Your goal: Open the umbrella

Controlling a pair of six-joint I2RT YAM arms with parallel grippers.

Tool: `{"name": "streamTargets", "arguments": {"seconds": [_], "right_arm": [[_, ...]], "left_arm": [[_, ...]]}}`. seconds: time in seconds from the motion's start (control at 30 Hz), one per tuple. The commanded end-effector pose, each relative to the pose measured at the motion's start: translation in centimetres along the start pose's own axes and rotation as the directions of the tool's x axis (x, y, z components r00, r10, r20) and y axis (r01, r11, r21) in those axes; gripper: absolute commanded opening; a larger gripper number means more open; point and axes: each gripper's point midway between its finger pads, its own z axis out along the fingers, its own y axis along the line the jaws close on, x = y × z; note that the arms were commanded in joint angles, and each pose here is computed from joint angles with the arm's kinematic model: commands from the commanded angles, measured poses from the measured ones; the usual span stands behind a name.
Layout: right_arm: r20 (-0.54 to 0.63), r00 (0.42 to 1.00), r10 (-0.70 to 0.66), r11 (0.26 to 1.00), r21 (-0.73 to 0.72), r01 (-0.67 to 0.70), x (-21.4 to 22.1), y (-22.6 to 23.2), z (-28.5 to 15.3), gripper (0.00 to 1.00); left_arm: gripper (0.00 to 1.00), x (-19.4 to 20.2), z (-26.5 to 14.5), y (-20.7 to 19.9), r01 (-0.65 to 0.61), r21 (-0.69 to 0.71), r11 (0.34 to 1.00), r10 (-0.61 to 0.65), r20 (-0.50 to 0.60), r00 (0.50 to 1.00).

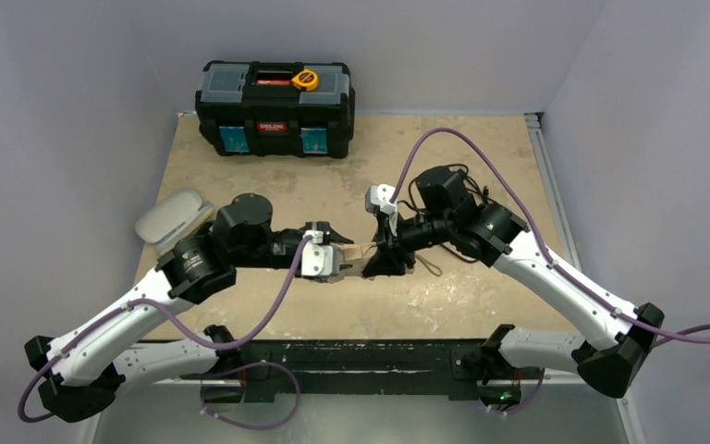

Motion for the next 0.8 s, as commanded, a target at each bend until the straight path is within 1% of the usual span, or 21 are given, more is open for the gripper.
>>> {"name": "streamTargets", "arguments": {"seconds": [0.0,0.03,0.13,0.27,0.3,0.37,0.47,0.57,0.67,0.73,0.77], "right_arm": [[0.099,0.988,-0.115,0.993,-0.009,0.116,-3.9,0.9,-1.3,0.0],[0.1,0.987,-0.122,0.992,-0.009,0.123,-4.0,0.9,-1.3,0.0],[0.1,0.982,-0.161,0.987,-0.002,0.162,-3.9,0.9,-1.6,0.0],[0.096,0.973,-0.21,0.978,0.007,0.21,-3.7,1.0,-1.7,0.0],[0.092,0.968,-0.232,0.973,0.011,0.232,-3.7,1.0,-1.8,0.0],[0.087,0.96,-0.267,0.964,0.025,0.266,-3.6,1.0,-1.8,0.0],[0.102,0.94,-0.325,0.946,0.041,0.322,-3.9,1.3,-2.0,0.0],[0.12,0.928,-0.353,0.935,0.057,0.349,-4.4,1.5,-2.2,0.0],[0.107,0.912,-0.396,0.918,0.048,0.393,-4.0,1.7,-2.3,0.0],[0.095,0.893,-0.441,0.898,0.052,0.438,-3.7,1.8,-2.3,0.0],[0.09,0.877,-0.472,0.882,0.055,0.469,-3.5,1.9,-2.3,0.0]], "left_arm": [[0.39,-0.5,0.8,1.4,-0.027,-0.037,0.999,0.027,-0.006,1.0],[0.36,-0.2,0.9,1.6,-0.025,-0.04,0.999,0.024,-0.02,1.0],[0.32,0.4,1.0,2.1,-0.001,-0.067,0.998,-0.003,-0.051,0.999],[0.1,0.1,0.8,1.8,0.059,-0.072,0.996,-0.062,-0.036,0.997],[0.05,0.0,0.8,1.6,0.078,-0.067,0.995,-0.08,-0.032,0.996],[0.0,0.2,0.9,1.4,0.123,-0.063,0.99,-0.125,-0.033,0.992],[0.0,0.4,1.0,1.4,0.216,-0.06,0.974,-0.219,-0.033,0.975],[0.0,0.7,0.9,1.6,0.291,-0.065,0.955,-0.293,-0.036,0.955],[0.0,1.2,0.7,2.8,0.342,-0.128,0.931,-0.349,-0.035,0.936],[0.0,1.7,0.3,4.1,0.416,-0.179,0.892,-0.426,-0.023,0.904],[0.0,2.1,0.2,4.9,0.483,-0.205,0.851,-0.496,-0.011,0.868]]}}
